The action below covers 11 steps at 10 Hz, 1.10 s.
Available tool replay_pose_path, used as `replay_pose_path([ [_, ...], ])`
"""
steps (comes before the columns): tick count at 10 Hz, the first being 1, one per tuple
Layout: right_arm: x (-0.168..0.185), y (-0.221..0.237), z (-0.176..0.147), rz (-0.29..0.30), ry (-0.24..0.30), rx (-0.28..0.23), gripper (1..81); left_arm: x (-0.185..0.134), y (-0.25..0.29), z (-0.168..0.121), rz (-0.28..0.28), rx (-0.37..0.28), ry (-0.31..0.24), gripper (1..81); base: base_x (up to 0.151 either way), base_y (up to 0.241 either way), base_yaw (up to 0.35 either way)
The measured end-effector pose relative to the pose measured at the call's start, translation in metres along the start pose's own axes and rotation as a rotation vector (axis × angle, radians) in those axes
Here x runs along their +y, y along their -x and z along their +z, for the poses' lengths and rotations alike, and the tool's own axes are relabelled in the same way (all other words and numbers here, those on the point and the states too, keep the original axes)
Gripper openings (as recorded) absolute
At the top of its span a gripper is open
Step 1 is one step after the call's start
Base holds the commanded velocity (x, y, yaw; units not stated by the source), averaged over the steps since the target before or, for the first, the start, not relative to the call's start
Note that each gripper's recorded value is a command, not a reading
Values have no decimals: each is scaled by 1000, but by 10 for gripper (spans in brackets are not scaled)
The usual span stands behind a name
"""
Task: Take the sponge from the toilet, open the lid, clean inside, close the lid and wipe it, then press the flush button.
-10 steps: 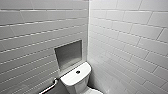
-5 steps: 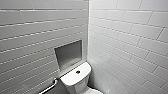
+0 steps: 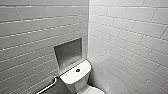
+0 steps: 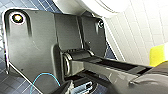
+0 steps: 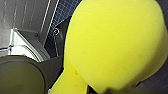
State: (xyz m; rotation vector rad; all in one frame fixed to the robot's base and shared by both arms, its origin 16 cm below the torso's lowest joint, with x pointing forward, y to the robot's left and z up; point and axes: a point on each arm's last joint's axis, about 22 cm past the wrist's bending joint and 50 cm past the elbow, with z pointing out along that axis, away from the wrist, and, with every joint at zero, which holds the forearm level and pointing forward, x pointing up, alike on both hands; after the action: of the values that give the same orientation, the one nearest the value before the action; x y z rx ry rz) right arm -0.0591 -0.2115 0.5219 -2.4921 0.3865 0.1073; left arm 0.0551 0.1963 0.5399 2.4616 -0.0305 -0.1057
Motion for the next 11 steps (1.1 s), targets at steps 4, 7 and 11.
replay_pose_path([
  [4,4,5,-1,42,7,-14,10,23,-115,-42,22,65,46,811,0,0,0],
  [7,4,3,-2,46,7,-10,10,59,-173,-67,56,70,91,811,0,0,0],
  [11,4,3,-2,48,8,-12,10,98,-251,-100,97,85,119,811,0,0,0],
])
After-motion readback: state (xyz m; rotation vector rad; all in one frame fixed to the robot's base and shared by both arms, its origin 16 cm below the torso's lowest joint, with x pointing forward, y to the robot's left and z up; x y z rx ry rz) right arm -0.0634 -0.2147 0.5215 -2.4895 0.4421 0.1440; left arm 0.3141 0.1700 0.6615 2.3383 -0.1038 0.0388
